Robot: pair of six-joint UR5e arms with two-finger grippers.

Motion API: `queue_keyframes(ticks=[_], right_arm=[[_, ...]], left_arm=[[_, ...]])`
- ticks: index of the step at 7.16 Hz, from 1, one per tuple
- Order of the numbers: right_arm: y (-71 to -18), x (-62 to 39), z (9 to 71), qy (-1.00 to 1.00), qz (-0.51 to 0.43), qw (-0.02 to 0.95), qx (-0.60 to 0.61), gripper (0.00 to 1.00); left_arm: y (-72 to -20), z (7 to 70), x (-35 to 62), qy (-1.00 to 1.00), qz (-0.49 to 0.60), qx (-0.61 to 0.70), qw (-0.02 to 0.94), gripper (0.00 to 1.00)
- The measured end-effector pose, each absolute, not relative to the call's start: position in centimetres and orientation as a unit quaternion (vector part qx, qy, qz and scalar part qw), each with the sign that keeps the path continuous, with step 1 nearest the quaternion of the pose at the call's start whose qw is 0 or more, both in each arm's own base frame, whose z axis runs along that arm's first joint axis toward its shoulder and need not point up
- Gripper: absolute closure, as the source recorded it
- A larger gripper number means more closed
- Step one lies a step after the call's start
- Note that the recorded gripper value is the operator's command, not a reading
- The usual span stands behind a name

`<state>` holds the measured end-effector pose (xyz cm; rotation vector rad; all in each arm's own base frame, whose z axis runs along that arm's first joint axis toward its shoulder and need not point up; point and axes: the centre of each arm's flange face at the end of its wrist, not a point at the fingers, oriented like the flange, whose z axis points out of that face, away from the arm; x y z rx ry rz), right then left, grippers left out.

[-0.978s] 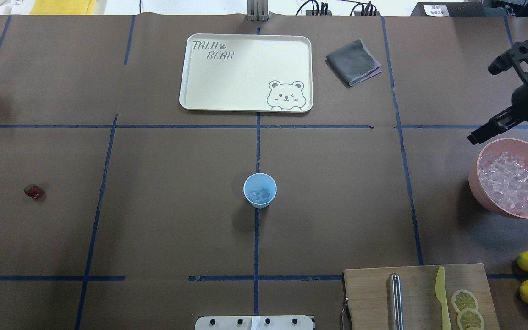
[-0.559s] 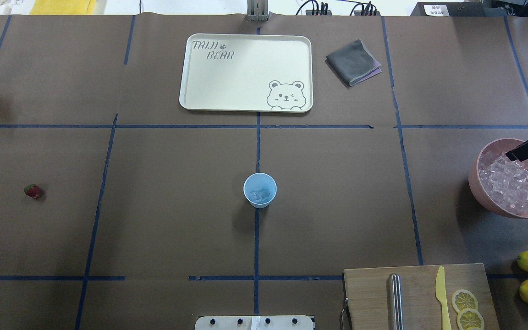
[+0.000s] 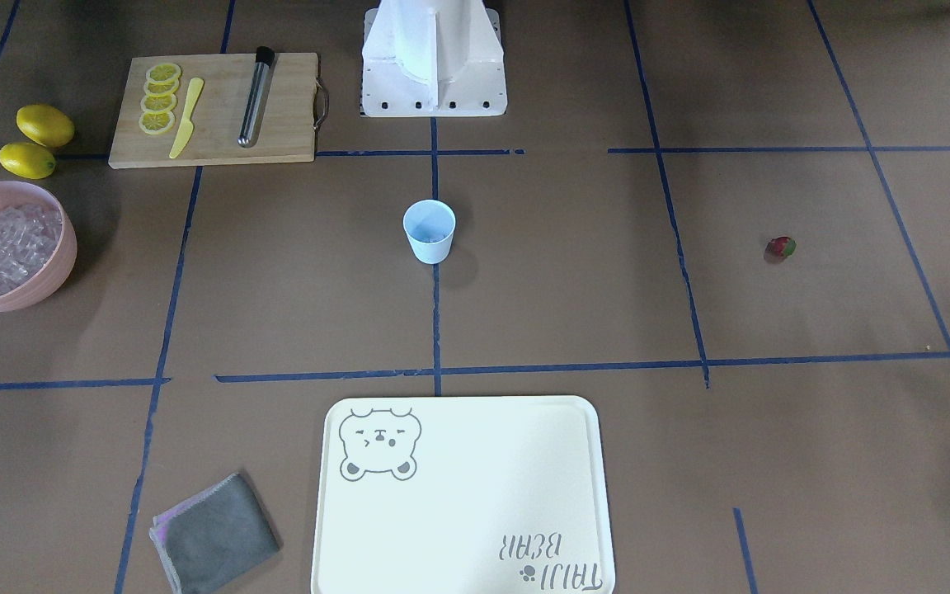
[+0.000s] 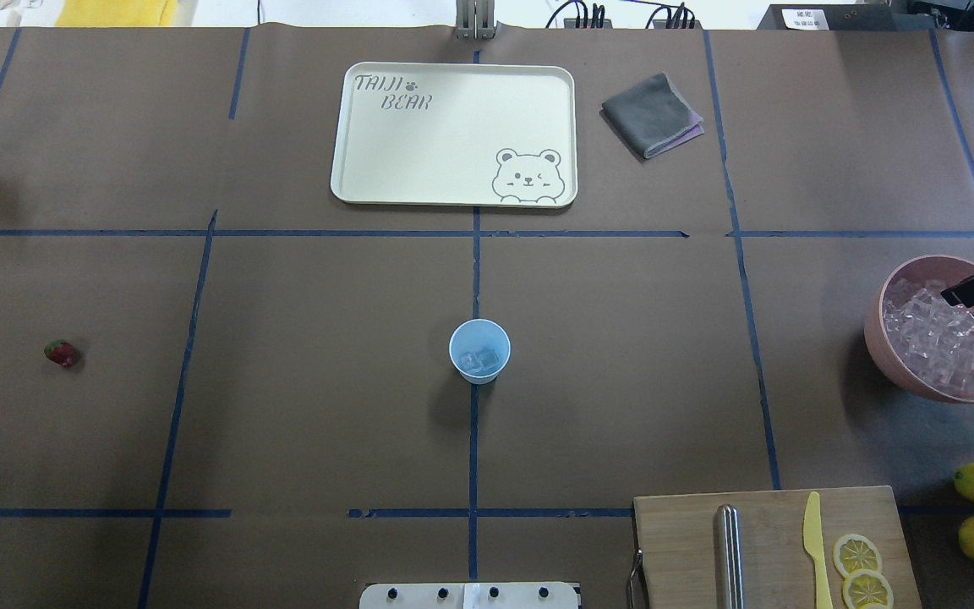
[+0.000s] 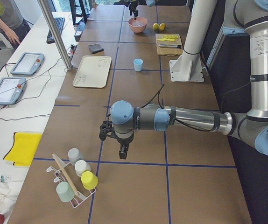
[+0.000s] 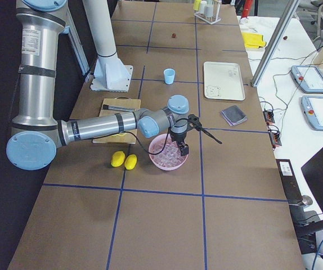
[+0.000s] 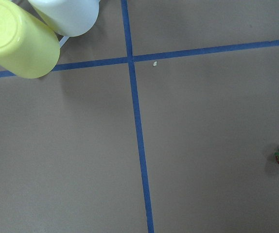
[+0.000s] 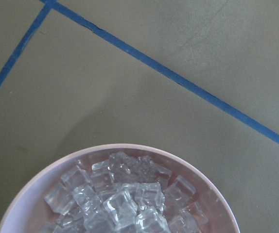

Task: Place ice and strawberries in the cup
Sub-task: 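Lower the right gripper into the bowl and grasp a third ice cube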

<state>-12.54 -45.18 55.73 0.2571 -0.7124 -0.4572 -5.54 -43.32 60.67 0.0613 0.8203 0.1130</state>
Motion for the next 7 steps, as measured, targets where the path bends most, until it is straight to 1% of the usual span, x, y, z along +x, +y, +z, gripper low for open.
queue_keyframes(ticks=[7], right_arm=[[-43.3,-14.1,57.8,-0.330,-0.234,0.909,0.104,0.10]], left_arm=[[-43.4,60.6,-5.3,0.399,0.057,0.029,0.915,0.00]])
